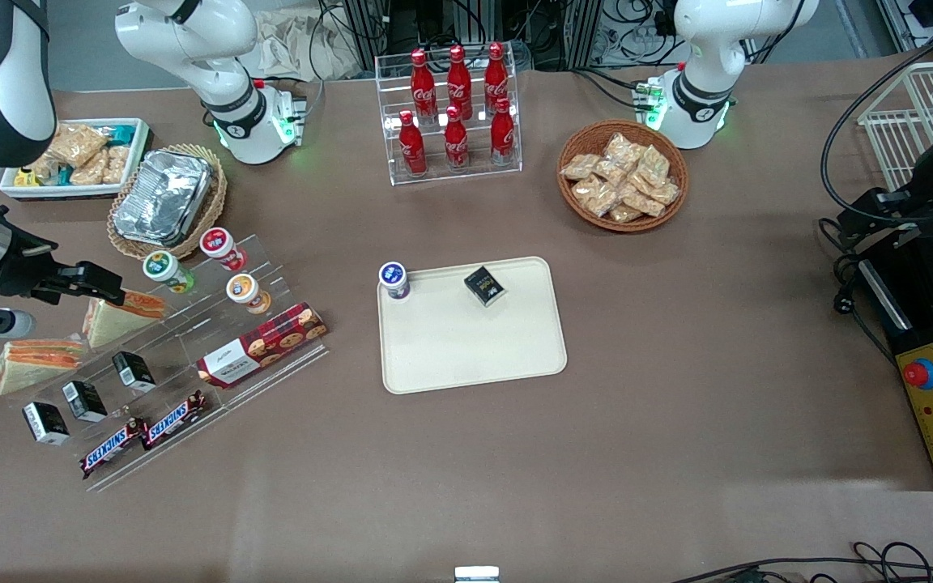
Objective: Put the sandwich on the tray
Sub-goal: 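Move the right gripper down over the wrapped sandwiches in the clear rack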
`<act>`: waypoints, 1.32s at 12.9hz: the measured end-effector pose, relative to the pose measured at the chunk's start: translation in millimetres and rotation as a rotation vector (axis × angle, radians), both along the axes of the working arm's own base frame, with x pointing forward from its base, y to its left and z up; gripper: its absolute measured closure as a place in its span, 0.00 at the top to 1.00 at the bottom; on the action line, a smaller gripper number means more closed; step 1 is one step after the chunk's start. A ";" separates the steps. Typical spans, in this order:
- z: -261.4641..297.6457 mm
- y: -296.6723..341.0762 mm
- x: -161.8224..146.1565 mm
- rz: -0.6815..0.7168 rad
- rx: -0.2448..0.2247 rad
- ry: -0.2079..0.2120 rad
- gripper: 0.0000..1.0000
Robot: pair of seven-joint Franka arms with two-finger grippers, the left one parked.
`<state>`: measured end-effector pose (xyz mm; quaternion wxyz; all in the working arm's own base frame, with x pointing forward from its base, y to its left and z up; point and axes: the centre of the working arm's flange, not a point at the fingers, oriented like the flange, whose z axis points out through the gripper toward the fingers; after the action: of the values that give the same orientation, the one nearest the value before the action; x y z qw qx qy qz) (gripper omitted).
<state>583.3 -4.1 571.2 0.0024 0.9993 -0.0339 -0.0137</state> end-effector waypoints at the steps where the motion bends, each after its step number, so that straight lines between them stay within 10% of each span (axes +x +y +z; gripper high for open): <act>1: 0.0 0.0 0.0 0.000 0.000 0.000 1.00; 9: 2.3 -10.3 -0.7 -0.040 -0.021 -0.004 1.00; 17: -16.0 -127.3 -3.5 -0.763 -0.044 -0.007 0.99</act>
<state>579.8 -131.3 555.3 0.0184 0.9145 -0.4040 -0.0094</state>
